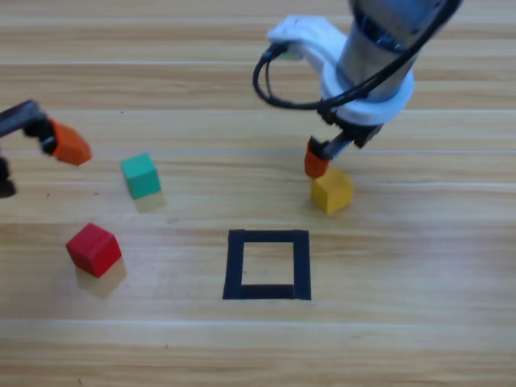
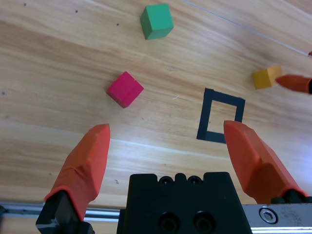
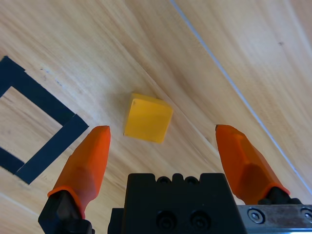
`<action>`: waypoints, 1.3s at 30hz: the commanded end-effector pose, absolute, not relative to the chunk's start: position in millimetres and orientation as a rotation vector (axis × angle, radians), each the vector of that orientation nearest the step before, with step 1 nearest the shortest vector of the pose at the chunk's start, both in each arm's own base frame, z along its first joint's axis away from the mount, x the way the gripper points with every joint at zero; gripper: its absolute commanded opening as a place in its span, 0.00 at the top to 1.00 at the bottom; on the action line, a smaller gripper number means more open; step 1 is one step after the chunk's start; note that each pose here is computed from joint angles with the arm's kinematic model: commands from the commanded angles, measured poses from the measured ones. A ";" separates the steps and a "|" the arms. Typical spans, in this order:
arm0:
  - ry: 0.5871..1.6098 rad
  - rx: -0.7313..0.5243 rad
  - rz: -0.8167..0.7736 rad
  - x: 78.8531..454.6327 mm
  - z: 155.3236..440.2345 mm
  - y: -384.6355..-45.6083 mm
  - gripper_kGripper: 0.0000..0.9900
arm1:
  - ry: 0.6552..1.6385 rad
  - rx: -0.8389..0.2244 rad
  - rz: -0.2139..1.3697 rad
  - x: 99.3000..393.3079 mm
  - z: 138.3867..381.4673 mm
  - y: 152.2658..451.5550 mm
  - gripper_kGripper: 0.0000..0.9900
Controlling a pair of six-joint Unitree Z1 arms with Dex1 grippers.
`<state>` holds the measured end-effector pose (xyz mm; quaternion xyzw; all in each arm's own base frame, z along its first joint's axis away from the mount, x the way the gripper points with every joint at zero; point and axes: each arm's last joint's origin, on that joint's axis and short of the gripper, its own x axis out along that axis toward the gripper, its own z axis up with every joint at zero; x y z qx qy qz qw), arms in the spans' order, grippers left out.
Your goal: Stack the blocks in the rectangular block: red at the bottom, yellow in the middle, green on top
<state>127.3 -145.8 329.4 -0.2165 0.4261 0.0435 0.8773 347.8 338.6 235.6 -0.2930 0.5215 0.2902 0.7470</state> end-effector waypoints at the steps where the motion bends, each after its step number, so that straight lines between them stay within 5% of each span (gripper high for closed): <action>1: 1.016 -0.408 0.328 164.8 306.9 -197.4 0.01 | 1.270 -0.692 0.599 360.9 173.1 348.0 0.07; 7: 1.153 -0.491 0.503 195.2 280.0 -205.9 0.01 | 1.307 -0.710 0.600 361.2 152.5 355.1 0.11; 10: 1.197 -0.529 0.568 211.8 269.9 -202.0 0.02 | 1.331 -0.723 0.602 361.1 144.1 357.4 0.23; 11: 1.202 -0.543 0.585 215.2 268.3 -200.2 0.02 | 1.344 -0.726 0.605 361.4 142.1 358.0 0.29; 14: 1.216 -0.582 0.639 222.7 263.9 -192.1 0.03 | 1.373 -0.728 0.627 361.2 138.1 360.6 0.73; 18: 1.222 -0.642 0.720 230.8 257.2 -182.6 0.03 | 1.389 -0.731 0.644 359.2 141.9 358.5 1.00; 21: 1.243 -0.671 0.765 240.3 250.9 -176.1 0.03 | 1.410 -0.720 0.660 353.9 158.6 353.6 1.00; 28: 1.313 -0.732 0.851 248.5 227.0 -160.4 0.03 | 1.363 -0.657 0.756 319.7 267.2 316.0 1.00; 31: 1.336 -0.752 0.857 251.6 215.3 -154.3 0.03 | 1.344 -0.635 0.794 299.1 295.1 298.1 1.00; 39: 1.338 -0.787 0.851 261.5 203.4 -156.6 0.03 | 1.386 -0.580 0.894 280.5 295.3 288.9 1.00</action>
